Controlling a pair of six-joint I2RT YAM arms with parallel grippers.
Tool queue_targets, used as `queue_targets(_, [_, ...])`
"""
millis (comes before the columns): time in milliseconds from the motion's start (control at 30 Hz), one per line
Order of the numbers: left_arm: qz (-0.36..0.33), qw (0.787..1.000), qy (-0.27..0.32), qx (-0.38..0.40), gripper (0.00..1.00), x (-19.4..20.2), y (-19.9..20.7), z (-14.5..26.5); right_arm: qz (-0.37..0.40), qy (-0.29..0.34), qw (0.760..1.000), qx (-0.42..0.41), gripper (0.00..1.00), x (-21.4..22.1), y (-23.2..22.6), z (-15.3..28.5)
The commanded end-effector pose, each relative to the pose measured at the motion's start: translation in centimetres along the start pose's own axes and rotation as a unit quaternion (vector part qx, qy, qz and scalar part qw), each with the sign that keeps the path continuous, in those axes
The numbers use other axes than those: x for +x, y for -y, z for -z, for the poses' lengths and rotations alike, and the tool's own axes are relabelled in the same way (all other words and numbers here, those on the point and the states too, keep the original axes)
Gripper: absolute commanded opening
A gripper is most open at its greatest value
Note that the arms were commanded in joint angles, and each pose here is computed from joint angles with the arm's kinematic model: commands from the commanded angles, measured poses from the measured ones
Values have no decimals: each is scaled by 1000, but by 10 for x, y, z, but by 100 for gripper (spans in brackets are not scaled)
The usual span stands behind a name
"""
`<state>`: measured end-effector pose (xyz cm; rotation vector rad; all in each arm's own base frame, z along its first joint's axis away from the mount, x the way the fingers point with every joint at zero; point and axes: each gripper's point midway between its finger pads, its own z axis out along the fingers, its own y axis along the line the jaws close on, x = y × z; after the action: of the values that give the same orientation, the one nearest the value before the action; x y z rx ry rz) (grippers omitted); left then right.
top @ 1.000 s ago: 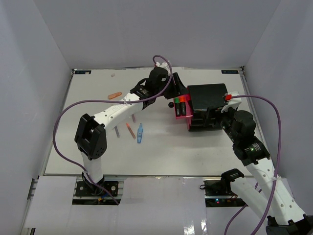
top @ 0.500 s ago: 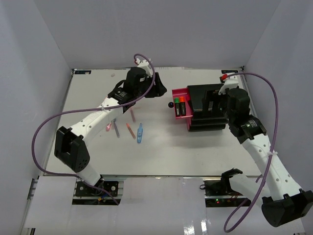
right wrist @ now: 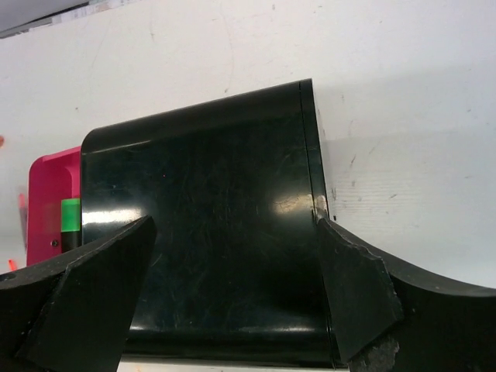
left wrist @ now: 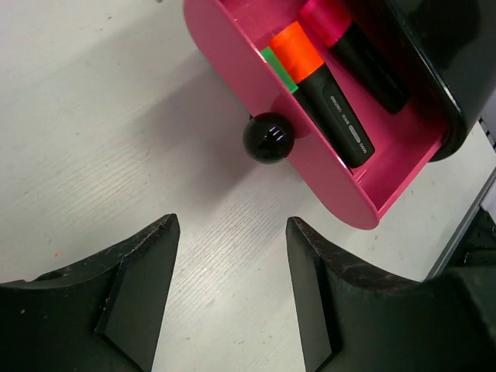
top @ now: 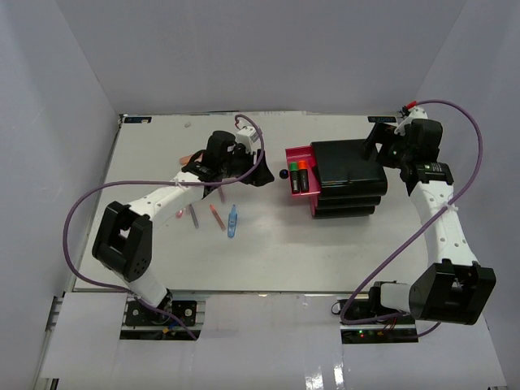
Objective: Sort the stationery into containers
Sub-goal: Close the drawer in the storage box.
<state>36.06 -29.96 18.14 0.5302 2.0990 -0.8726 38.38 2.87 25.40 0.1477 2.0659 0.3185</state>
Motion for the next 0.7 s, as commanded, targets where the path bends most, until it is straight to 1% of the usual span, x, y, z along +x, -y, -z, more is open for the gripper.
queue_targets(0, [-62, 995, 36, 71, 68, -28, 24, -7, -14, 13, 998, -53, 90, -8, -11, 5])
queue_targets(67, [-71, 993, 41, 80, 68, -31, 25, -12, -19, 7, 998, -57, 90, -1, -9, 2])
queue_targets(133, [-81, 992, 34, 91, 68, -25, 23, -20, -19, 4, 998, -63, 90, 0, -9, 0])
queue_targets(300, [-114, 985, 37, 122, 68, -18, 24, -33, -25, -14, 996, -83, 90, 10, -14, -4])
queue_targets(433, [-137, 979, 44, 144, 69, -20, 28, -37, -29, -17, 997, -66, 90, 14, -7, -7])
queue_targets(667, [-146, 976, 45, 158, 67, -25, 31, -42, -29, -16, 999, -35, 90, 17, 5, -11])
